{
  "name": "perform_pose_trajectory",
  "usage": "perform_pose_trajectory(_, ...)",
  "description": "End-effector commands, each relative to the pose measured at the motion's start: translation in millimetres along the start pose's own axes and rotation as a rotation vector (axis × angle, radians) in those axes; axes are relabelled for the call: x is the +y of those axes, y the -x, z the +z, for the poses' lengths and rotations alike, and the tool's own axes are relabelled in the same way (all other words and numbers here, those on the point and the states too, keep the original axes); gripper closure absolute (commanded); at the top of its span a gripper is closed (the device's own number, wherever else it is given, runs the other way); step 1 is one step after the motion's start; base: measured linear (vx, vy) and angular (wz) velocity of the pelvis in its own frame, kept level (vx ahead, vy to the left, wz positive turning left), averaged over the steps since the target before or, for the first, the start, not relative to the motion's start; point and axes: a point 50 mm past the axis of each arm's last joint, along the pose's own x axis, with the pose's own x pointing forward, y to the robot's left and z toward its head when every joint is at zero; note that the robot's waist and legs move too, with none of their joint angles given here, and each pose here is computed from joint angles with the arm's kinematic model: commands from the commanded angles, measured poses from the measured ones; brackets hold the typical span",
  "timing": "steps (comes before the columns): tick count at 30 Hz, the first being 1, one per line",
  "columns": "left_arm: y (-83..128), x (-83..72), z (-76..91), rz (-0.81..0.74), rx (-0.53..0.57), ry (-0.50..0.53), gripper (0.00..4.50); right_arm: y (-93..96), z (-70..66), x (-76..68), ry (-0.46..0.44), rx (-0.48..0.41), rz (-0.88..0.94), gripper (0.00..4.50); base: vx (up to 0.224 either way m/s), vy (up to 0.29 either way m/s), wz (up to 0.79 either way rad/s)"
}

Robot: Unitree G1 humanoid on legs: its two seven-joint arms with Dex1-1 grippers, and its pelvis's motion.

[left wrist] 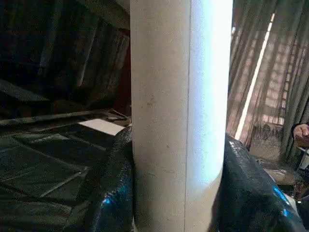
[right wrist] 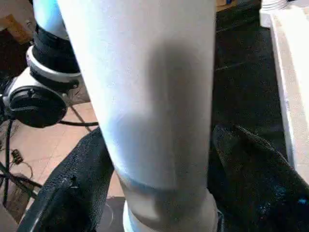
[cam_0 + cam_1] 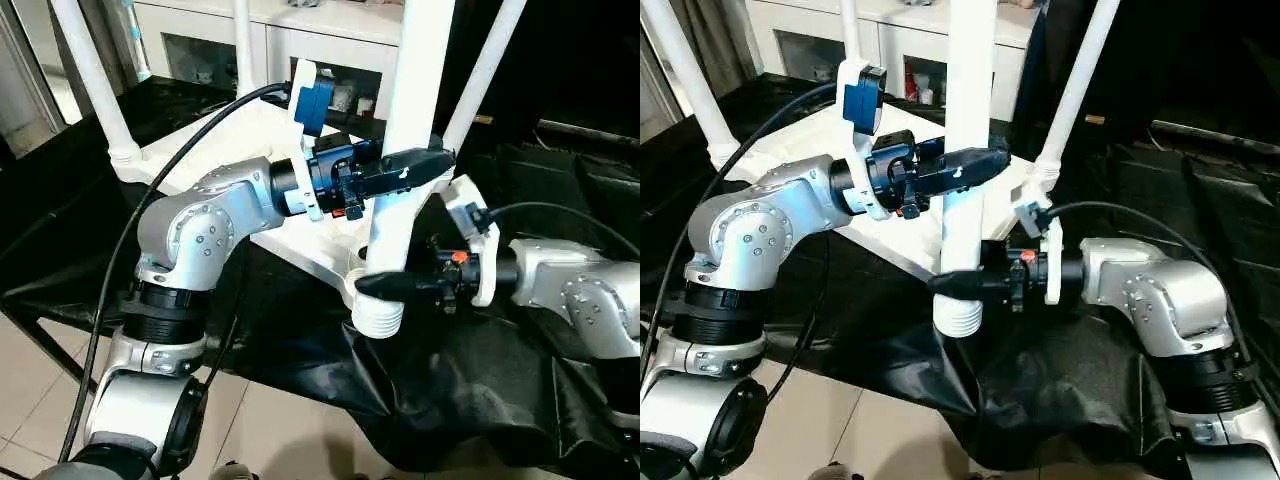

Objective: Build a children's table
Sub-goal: Pick table leg

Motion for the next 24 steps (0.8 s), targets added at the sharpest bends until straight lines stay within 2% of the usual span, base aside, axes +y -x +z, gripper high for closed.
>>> perform_pose_trajectory(1, -2.0, -3.7, 1.6, -0.022, -0.001, -0.006, 2.7, -0.5, 6.0, 1.6, 0.033, 0.005, 0.009, 1.07, 0.0, 0.0, 0.0)
perform_pose_trajectory(10, -3.4, -3.2, 2.2, -0.028, 0.0, -0.002, 2.7, -2.1, 5.9, 0.9, 0.028, -0.005, 0.013, 1.07, 0.0, 0.0, 0.0)
perform_pose_trajectory(18, -4.1, -2.7, 2.3, -0.028, -0.002, -0.001, 2.7, -2.5, 6.7, 0.6, 0.024, -0.01, 0.018, 1.84, 0.0, 0.0, 0.0)
perform_pose_trajectory(23, -3.9, -2.4, 2.8, -0.025, -0.002, -0.003, 2.7, -2.3, 6.8, 0.3, 0.022, -0.013, 0.018, 2.09, 0.0, 0.0, 0.0)
perform_pose_trajectory(24, -3.8, -2.4, 2.8, -0.025, -0.002, -0.003, 2.7, -2.3, 6.8, 0.3, 0.022, -0.013, 0.018, 2.3, 0.0, 0.0, 0.0)
